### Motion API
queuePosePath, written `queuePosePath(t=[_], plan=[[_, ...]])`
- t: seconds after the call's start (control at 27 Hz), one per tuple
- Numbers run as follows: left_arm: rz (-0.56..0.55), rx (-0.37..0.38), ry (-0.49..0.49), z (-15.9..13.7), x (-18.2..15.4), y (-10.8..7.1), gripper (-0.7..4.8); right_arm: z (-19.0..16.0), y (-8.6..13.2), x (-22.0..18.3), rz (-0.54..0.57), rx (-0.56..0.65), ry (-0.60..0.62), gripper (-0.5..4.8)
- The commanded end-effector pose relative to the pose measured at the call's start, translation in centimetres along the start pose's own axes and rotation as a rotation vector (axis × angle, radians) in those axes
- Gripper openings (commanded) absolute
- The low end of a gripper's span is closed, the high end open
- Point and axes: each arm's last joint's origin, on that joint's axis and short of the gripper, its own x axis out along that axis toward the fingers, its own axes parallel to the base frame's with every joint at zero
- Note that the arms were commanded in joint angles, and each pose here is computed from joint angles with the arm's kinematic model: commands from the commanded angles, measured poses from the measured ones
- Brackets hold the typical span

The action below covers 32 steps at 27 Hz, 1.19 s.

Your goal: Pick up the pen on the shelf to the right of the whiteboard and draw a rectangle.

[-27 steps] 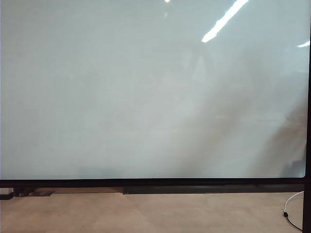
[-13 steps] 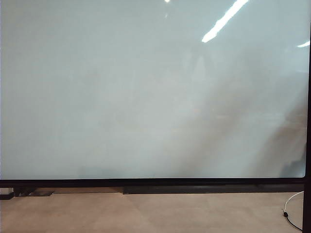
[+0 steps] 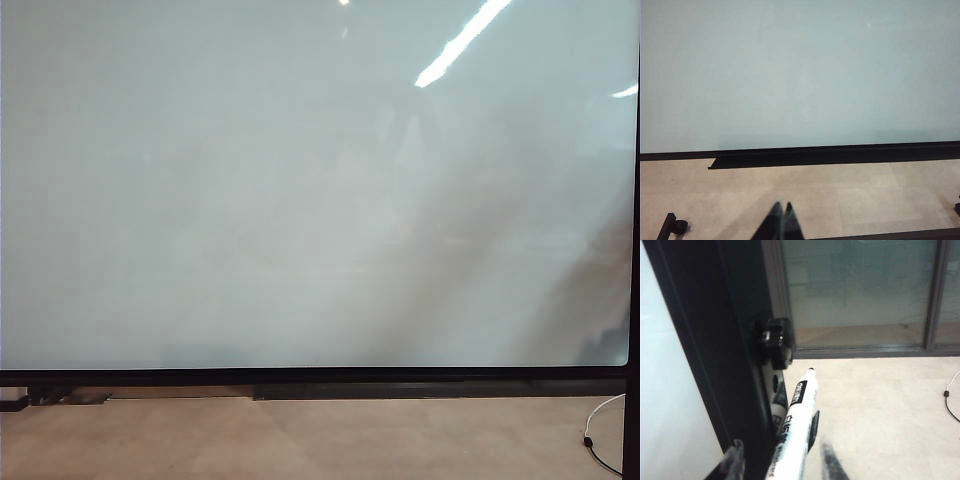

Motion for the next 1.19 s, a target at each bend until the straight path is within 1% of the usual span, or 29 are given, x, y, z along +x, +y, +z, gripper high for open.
queuePosePath(t=[0.04, 0.11, 0.26, 0.74, 0.78, 1.0, 1.04, 1.11, 1.19], plan=[[-0.001, 0.001, -0.015, 0.23, -0.03, 0.0, -0.05, 0.32, 0.01, 0.07, 0.0, -0.021, -0.018, 1.97], [-0.001, 0.001, -0.016, 0.23, -0.03, 0.0, -0.05, 0.32, 0.01, 0.07, 0.001, -0.023, -0.018, 1.96], [-0.001, 0.001, -0.016, 0.24, -0.04, 0.0, -0.05, 0.31, 0.02, 0.08, 0.001, -0.028, -0.017, 1.45], [-0.001, 0.001, -0.016, 0.24, -0.04, 0.0, -0.05, 0.31, 0.05, 0.1, 0.002, -0.032, -0.017, 1.41], [-0.001, 0.001, -0.015, 0.23, -0.03, 0.0, -0.05, 0.31, 0.05, 0.1, 0.002, -0.033, -0.017, 1.17], [-0.001, 0.001, -0.016, 0.24, -0.04, 0.0, -0.05, 0.31, 0.05, 0.1, 0.002, -0.035, -0.017, 1.11], [-0.001, 0.001, -0.015, 0.23, -0.03, 0.0, -0.05, 0.31, 0.05, 0.1, 0.002, -0.035, -0.017, 1.05], [-0.001, 0.001, -0.016, 0.24, -0.04, 0.0, -0.05, 0.31, 0.05, 0.1, 0.002, -0.035, -0.017, 0.75], [-0.001, 0.001, -0.016, 0.24, -0.04, 0.0, -0.05, 0.31, 0.05, 0.1, 0.002, -0.035, -0.017, 0.62]])
